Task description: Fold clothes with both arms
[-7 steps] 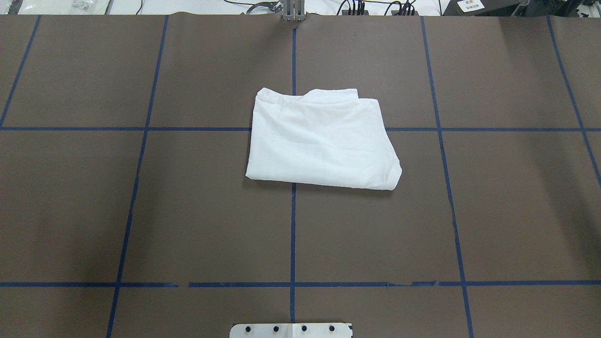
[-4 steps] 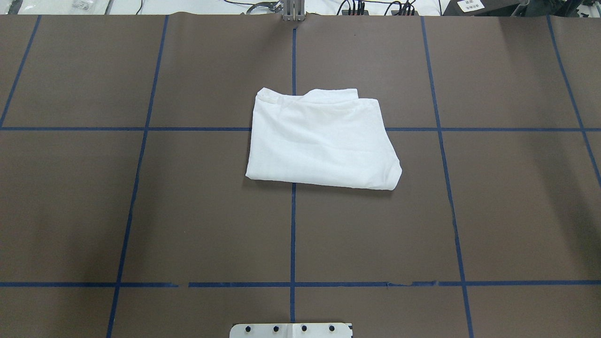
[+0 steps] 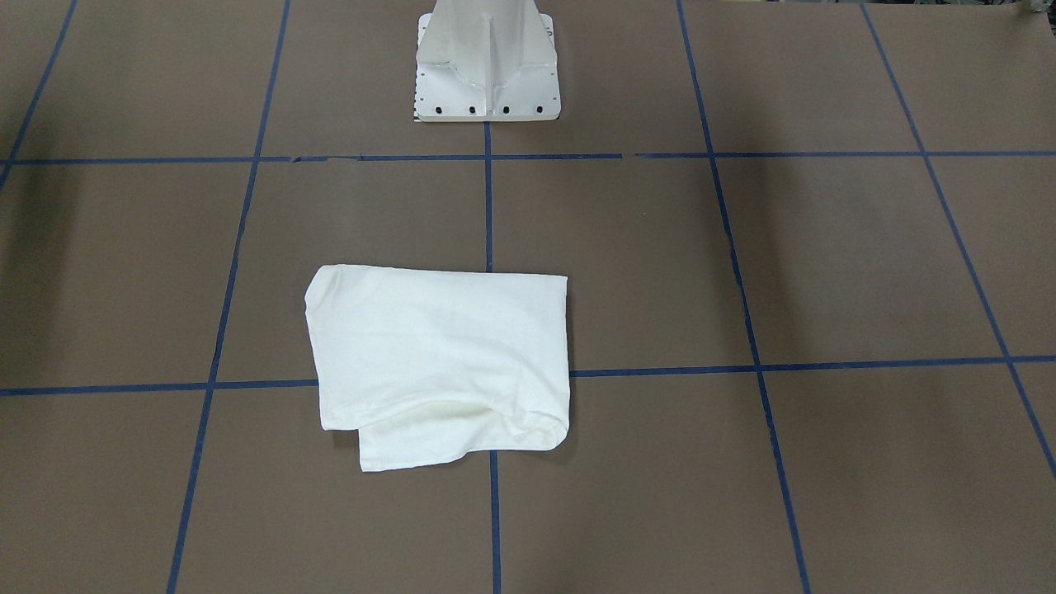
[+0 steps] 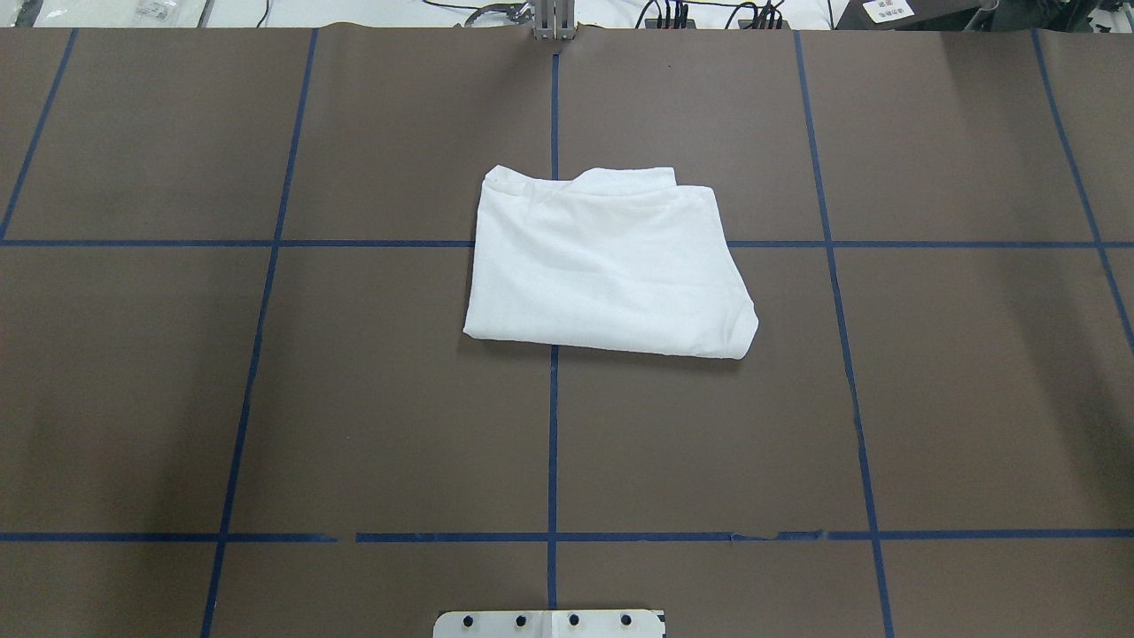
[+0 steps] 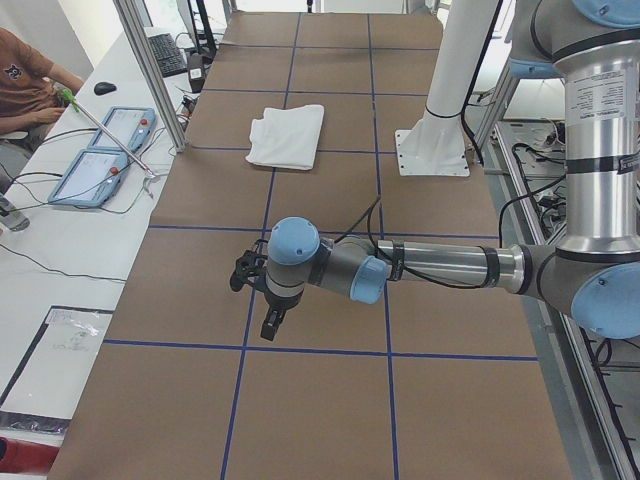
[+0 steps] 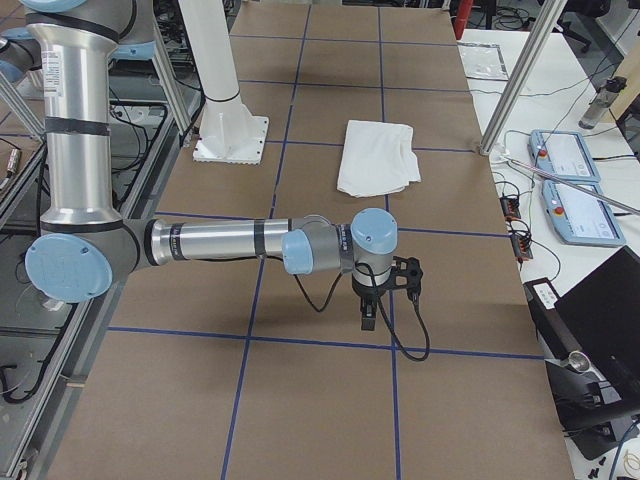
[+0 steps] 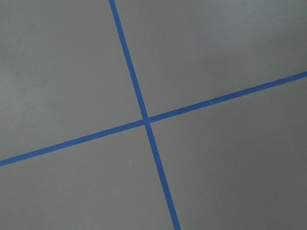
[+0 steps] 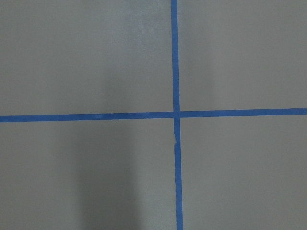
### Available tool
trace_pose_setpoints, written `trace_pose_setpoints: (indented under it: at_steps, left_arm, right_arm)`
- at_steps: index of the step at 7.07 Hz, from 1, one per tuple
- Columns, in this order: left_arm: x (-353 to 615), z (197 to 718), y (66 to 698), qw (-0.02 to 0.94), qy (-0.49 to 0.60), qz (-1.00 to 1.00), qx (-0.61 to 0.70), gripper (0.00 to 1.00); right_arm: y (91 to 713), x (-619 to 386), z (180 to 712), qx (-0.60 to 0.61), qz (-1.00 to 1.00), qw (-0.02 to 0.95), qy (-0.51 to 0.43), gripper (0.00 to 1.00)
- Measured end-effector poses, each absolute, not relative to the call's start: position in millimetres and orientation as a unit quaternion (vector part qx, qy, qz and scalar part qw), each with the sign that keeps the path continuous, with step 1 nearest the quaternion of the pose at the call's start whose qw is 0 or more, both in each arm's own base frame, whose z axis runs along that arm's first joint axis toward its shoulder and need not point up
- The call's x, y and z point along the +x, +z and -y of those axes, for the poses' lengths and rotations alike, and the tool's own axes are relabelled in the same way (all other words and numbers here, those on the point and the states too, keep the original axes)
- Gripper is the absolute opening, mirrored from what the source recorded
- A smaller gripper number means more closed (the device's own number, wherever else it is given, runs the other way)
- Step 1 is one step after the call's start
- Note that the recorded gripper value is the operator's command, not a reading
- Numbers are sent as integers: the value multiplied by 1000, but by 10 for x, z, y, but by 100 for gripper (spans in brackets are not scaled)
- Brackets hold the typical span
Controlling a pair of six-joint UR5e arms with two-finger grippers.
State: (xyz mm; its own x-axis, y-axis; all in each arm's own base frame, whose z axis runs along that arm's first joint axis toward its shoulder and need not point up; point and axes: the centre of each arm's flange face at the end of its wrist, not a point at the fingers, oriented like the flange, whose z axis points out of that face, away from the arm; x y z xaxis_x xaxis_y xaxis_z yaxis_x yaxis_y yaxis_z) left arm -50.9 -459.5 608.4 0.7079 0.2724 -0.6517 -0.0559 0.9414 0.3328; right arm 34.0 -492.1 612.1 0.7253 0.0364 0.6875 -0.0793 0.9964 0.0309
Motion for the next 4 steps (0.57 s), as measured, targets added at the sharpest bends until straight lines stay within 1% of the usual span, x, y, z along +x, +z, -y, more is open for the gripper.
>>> trace_pose_setpoints:
  at_steps: [4]
  left_arm:
    - [-510, 4601, 6127, 913, 88, -372, 142, 100]
  right_arm:
    - [6187, 345, 4911, 23, 366, 930, 34, 100]
